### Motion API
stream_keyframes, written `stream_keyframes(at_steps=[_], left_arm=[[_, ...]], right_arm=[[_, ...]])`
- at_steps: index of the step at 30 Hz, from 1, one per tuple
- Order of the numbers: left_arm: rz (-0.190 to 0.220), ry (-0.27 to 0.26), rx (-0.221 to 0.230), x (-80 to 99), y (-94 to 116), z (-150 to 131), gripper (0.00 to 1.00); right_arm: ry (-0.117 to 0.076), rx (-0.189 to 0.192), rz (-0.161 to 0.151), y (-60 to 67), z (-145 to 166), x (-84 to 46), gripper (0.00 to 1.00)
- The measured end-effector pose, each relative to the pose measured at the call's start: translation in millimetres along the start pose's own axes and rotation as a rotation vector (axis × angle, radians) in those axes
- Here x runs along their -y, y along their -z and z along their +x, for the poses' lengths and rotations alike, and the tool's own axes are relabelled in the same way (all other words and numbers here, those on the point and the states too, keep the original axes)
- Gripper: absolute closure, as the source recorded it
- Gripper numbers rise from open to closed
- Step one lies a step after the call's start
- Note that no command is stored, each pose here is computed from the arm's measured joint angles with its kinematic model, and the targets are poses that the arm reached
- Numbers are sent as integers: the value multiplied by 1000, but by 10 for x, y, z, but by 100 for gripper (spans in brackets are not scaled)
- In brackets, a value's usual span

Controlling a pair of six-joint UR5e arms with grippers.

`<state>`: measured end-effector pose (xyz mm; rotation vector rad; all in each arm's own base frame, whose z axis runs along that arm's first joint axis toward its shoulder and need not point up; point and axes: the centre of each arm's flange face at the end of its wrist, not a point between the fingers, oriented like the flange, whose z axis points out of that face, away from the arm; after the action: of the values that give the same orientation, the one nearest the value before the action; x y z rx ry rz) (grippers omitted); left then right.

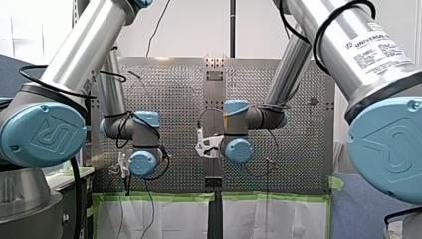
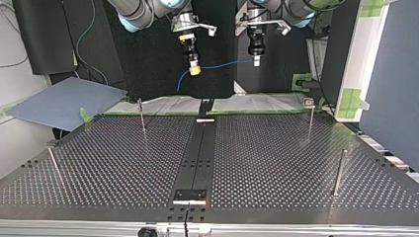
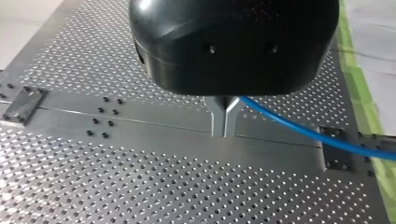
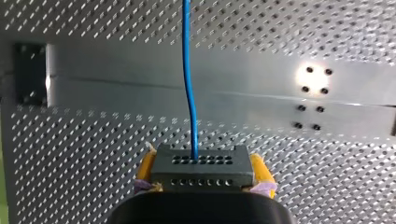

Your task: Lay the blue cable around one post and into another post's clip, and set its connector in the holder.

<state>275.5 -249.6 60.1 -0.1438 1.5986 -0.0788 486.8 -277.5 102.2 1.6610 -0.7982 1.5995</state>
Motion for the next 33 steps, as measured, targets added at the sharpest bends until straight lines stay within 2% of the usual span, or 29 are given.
stream_keyframes(at_steps=[3,12,18,27,33], left_arm=[[-11,19,3,-15,-20,-68,94],[-57,24,10,-88,-77,-307,94],[-78,33,14,-161,-144,-464,94],[-82,44,13,-293,-276,-699,94],[-81,72,17,-373,-360,-851,94]], right_arm=[[-13,-5,5,-6,139,1,100],[-31,-32,-1,-82,558,-37,100],[-30,-43,4,-210,782,1,100],[-32,-59,7,-381,1021,48,100],[-39,-70,2,-448,1235,21,100]])
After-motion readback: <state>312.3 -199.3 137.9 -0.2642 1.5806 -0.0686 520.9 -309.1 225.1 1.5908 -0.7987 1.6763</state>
